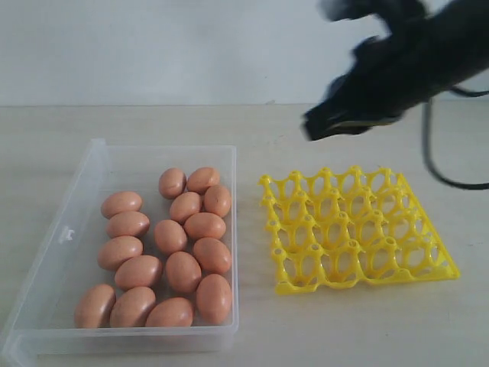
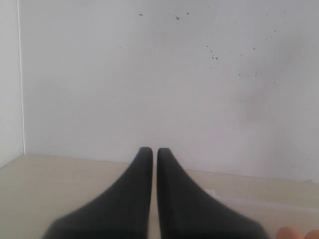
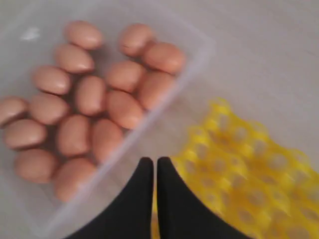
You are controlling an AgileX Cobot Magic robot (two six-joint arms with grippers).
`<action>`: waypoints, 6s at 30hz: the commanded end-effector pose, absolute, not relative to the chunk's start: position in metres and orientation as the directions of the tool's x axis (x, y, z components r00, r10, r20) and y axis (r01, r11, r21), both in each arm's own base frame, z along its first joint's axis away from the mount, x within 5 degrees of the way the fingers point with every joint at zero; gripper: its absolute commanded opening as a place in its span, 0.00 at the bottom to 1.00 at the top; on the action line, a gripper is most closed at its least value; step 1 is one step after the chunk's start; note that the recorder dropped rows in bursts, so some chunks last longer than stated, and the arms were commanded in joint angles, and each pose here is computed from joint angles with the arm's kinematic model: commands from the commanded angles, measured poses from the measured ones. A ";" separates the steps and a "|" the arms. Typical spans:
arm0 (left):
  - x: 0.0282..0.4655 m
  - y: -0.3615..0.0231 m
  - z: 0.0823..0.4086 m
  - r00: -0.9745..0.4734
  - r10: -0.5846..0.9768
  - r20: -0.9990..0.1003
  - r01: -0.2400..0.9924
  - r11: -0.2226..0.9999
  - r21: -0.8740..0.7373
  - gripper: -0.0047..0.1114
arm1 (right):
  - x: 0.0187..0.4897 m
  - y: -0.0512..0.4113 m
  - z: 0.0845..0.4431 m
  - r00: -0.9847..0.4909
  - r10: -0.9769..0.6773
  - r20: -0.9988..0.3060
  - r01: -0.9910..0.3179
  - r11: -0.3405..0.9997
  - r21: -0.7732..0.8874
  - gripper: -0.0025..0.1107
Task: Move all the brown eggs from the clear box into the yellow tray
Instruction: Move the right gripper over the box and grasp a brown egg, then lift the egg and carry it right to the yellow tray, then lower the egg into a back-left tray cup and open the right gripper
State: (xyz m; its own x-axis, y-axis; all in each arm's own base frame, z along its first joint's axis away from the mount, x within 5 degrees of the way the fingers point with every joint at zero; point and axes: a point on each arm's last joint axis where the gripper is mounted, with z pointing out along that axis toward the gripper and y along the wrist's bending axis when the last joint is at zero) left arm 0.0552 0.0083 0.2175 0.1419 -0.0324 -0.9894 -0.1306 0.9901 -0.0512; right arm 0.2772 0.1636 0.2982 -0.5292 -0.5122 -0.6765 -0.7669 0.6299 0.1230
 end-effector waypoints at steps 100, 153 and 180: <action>0.055 0.008 0.218 0.141 -0.023 -0.990 -0.129 0.991 -0.042 0.07 | 0.322 0.131 0.150 -0.181 0.037 -0.983 -0.823 0.541 0.173 0.02; 0.055 0.008 0.218 0.141 -0.023 -0.990 -0.129 0.991 -0.042 0.07 | 0.364 0.159 0.087 -0.394 -0.112 -0.912 -0.696 0.685 0.217 0.07; 0.055 0.008 0.218 0.141 -0.023 -0.990 -0.129 0.991 -0.042 0.07 | 0.355 0.157 0.170 -0.382 -0.079 -0.921 -0.710 0.663 0.237 0.56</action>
